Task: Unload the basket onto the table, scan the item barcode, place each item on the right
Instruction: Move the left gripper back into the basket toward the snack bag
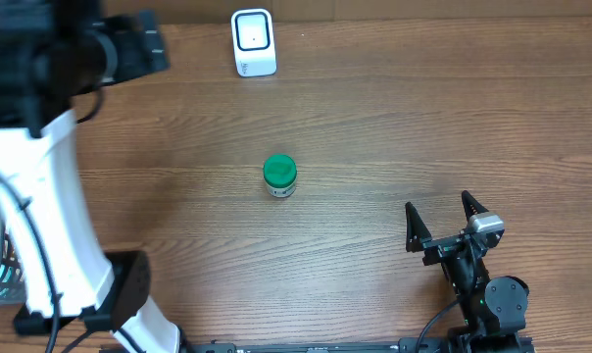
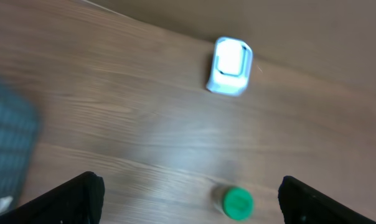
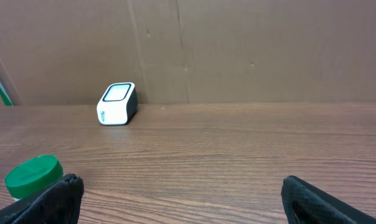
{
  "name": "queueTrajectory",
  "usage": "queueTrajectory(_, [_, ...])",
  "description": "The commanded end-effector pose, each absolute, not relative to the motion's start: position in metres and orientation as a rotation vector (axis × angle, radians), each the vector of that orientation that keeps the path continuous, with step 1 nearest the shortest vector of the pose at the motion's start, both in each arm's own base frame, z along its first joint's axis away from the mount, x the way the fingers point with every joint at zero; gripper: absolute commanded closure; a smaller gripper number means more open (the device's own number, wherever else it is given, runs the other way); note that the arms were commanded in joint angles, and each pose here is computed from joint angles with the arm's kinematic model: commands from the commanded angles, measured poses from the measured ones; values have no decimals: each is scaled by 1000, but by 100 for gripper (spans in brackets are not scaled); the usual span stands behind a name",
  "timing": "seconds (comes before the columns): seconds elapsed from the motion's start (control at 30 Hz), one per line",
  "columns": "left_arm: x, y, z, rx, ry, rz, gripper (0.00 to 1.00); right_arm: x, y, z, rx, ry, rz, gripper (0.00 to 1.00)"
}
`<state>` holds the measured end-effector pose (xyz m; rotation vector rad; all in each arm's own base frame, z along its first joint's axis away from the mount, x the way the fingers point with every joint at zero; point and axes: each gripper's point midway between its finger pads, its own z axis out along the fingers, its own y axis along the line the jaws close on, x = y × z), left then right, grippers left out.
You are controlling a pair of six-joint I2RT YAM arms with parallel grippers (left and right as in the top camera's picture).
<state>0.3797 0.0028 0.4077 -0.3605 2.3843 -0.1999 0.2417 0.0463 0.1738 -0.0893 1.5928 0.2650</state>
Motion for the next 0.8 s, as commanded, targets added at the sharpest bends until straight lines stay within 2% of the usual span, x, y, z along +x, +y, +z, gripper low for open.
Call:
queueTrajectory(0.0, [349,53,440,-504,2257,-140,1,242,46,172,-88,1589,268,0])
queueTrajectory(0.17, [326,122,437,-810,2177,-74,0,242,46,172,-88,1589,269,0])
queueTrajectory(0.3, [308,171,414,-1037,2167,-34,0,242,46,172,-88,1589,269,0])
queueTrajectory(0.47, [272,234,356,-1398,2191,4,0,242,46,172,-88,1589,268,0])
queueTrajectory(0.77, [227,305,269,-1752,2147,15,1,242,46,172,-88,1589,269,0])
